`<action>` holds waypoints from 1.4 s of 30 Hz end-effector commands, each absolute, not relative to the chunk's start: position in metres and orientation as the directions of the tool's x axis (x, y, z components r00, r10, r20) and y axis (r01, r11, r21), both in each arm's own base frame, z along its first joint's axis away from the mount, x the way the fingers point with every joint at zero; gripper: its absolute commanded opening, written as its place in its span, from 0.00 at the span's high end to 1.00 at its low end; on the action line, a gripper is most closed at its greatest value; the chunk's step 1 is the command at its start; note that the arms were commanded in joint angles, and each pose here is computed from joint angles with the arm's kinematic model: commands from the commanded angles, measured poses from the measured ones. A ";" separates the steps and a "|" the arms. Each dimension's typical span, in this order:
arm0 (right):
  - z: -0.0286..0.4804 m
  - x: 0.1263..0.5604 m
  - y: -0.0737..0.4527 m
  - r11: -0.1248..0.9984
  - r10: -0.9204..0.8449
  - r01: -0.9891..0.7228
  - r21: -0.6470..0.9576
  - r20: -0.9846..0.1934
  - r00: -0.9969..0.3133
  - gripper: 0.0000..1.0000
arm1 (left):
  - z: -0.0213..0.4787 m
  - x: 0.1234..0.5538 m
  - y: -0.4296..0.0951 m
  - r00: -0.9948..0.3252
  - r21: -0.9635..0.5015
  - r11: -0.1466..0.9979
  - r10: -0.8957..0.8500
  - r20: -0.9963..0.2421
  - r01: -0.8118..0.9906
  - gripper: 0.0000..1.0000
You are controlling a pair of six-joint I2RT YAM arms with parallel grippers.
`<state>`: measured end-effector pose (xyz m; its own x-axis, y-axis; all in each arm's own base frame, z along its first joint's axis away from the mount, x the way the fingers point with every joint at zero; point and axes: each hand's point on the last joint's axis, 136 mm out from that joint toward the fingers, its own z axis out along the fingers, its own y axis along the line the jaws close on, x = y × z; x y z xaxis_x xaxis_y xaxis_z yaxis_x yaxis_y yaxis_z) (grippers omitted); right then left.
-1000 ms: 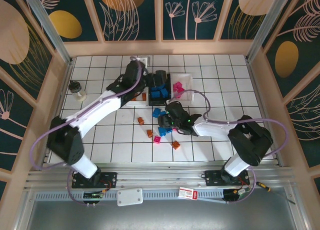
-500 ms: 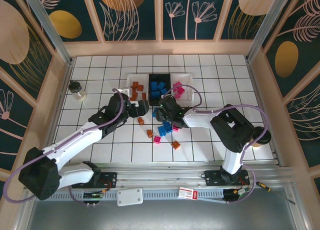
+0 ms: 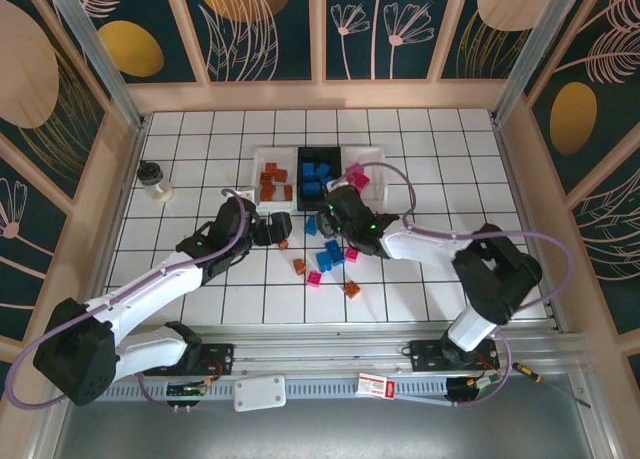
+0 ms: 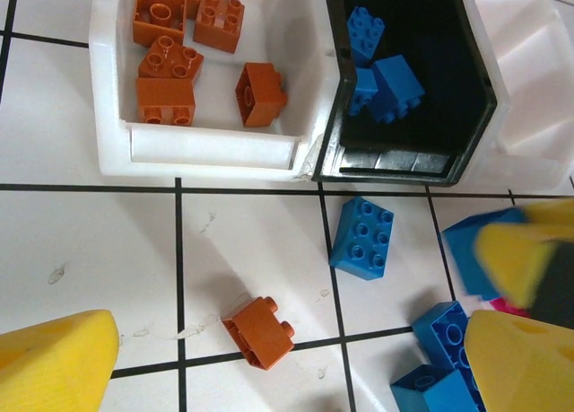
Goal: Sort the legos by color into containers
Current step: Pick up the lego from the center of the table, then place the lego in the container, then pick up the lego from the center of the table.
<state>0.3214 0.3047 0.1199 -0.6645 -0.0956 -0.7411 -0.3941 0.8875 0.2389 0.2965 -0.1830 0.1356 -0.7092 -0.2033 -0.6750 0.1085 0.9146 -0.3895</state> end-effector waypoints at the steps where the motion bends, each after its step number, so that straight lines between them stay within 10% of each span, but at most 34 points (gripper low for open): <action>1: 0.164 0.337 0.308 0.873 -0.043 -0.412 0.260 -0.801 -0.597 0.87 | 0.126 0.293 -0.188 -0.728 -0.371 0.916 -0.150 -0.669 0.152 0.01; 7: 0.169 0.397 0.316 0.893 0.003 -0.364 0.264 -0.813 -0.583 0.82 | 0.104 0.294 -0.204 -0.782 -0.363 0.913 -0.086 -0.617 0.186 0.07; 10: 0.163 0.423 0.319 0.901 0.022 -0.335 0.274 -0.801 -0.598 0.50 | 0.096 0.297 -0.214 -0.789 -0.338 0.919 -0.051 -0.613 0.203 0.10; 13: 0.172 0.427 0.319 0.897 0.045 -0.332 0.292 -0.807 -0.589 0.39 | 0.090 0.302 -0.234 -0.783 -0.270 0.931 0.024 -0.621 0.243 0.12; 35: 0.208 0.333 0.259 0.865 0.178 -0.311 0.393 -0.821 -0.543 0.36 | 0.012 0.350 -0.289 -0.800 -0.053 0.951 0.227 -0.555 0.306 0.47; 42: 0.198 0.318 0.244 0.874 0.188 -0.282 0.396 -0.811 -0.554 0.36 | 0.036 0.348 -0.297 -0.787 -0.131 0.942 0.176 -0.591 0.309 0.77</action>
<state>0.3239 0.2530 0.1985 -0.5623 0.1598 -0.8113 -0.3124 0.8674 0.3874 0.3484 -0.2854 0.0165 -0.8007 0.2079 -0.5618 0.2927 0.9540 -0.0642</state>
